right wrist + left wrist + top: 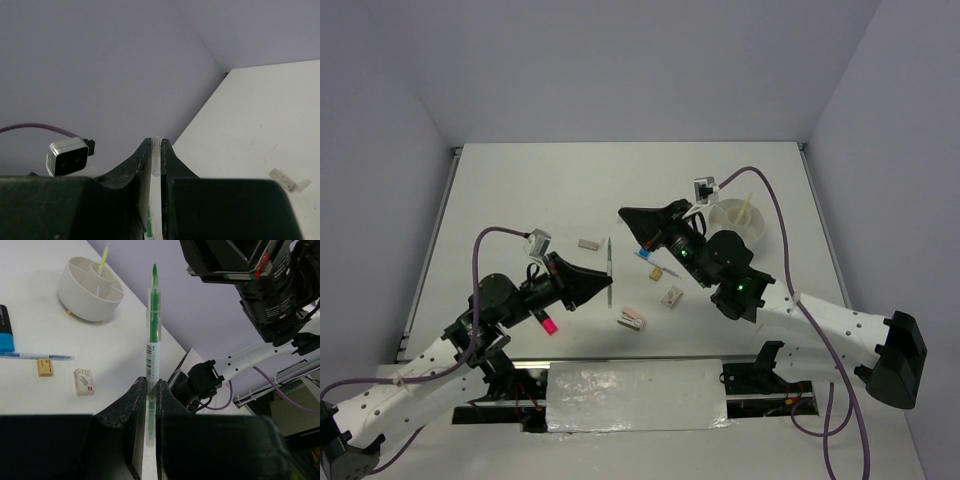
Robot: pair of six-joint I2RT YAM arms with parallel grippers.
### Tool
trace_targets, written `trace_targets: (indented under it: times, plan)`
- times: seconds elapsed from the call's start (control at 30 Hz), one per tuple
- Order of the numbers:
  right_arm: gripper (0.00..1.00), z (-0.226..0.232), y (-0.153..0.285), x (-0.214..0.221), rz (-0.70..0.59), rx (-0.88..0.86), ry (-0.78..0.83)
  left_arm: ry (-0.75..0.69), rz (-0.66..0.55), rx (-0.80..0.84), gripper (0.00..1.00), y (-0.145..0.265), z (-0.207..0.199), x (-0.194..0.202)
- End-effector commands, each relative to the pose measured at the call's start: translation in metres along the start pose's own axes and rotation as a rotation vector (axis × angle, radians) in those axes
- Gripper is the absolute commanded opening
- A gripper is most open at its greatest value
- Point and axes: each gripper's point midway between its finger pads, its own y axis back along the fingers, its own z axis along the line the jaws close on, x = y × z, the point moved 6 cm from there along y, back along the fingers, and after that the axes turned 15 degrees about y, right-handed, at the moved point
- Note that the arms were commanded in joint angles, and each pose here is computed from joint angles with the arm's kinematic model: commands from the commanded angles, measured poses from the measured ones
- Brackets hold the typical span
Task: Sort the stationery into containers
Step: Pick up the pen cap from the center of the board, then close the pen cap on the pen.
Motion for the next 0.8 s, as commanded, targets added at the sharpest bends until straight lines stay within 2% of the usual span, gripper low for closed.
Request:
trace_targets:
  times: [0.0, 0.43, 0.77]
  plan:
    - [0.00, 0.014, -0.001, -0.011, -0.044, -0.080, 0.010, -0.028, -0.029, 0.111, 0.00, 0.001, -0.019, -0.007]
    - [0.00, 0.025, -0.004, -0.001, 0.002, -0.135, 0.023, -0.029, -0.016, 0.098, 0.00, -0.004, -0.016, -0.006]
    - [0.00, 0.021, -0.003, 0.004, 0.022, -0.109, 0.039, -0.036, -0.027, 0.089, 0.00, -0.001, -0.017, -0.008]
